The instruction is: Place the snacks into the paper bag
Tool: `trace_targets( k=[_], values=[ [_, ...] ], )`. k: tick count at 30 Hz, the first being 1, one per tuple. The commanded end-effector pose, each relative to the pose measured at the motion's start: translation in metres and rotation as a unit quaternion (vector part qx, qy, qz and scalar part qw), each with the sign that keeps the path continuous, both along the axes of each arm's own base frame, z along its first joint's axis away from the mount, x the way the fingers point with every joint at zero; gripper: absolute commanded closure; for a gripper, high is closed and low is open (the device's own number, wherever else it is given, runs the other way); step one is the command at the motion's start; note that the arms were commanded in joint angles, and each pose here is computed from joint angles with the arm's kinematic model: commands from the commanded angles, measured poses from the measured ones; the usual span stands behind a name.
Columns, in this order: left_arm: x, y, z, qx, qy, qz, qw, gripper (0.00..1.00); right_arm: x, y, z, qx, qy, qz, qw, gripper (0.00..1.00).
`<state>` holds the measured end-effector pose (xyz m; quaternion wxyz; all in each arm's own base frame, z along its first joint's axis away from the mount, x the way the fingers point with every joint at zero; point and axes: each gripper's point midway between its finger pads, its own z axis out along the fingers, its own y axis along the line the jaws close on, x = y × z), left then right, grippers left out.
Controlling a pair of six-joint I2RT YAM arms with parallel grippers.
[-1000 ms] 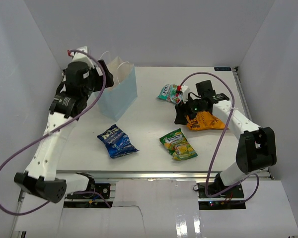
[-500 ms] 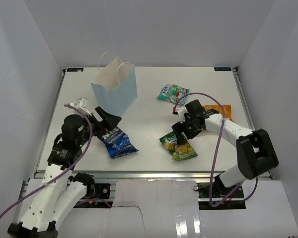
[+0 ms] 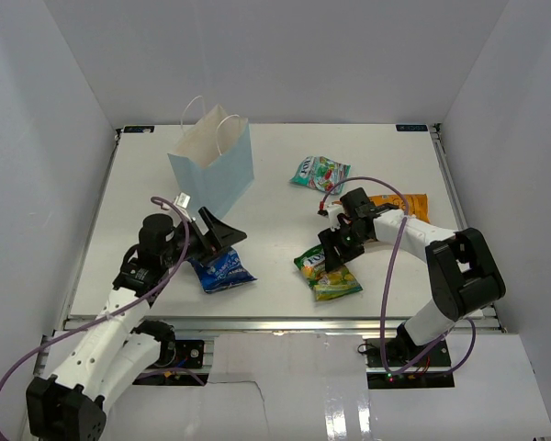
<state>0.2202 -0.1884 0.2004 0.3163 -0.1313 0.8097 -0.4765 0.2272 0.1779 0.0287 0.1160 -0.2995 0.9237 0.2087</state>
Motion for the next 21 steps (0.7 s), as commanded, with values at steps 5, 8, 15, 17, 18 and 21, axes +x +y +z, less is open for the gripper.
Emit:
trace_targets(
  k=[5,8,15,17,18,21],
  values=[
    [-0.004,-0.029,-0.011,-0.024,0.018,-0.064,0.998,0.02,-0.013,0.014,0.013,0.056,-0.008,0.086,0.995,0.69],
    [-0.004,-0.038,-0.014,-0.022,0.022,-0.079,0.996,0.02,-0.014,0.020,0.024,0.081,-0.025,0.113,0.990,0.80],
    [-0.007,-0.069,-0.022,-0.005,0.031,-0.137,0.990,0.02,-0.014,0.041,0.061,0.158,-0.068,0.188,0.967,0.87],
    [-0.005,-0.078,-0.028,0.001,0.040,-0.151,0.988,0.02,-0.017,0.048,0.072,0.183,-0.079,0.210,0.957,0.88],
    [-0.008,-0.083,-0.030,0.004,0.041,-0.163,0.986,0.02,-0.015,0.050,0.078,0.192,-0.085,0.217,0.953,0.88],
    [-0.009,-0.097,-0.037,0.012,0.049,-0.184,0.982,0.02,-0.019,0.059,0.092,0.226,-0.089,0.241,0.940,0.88]
  ],
)
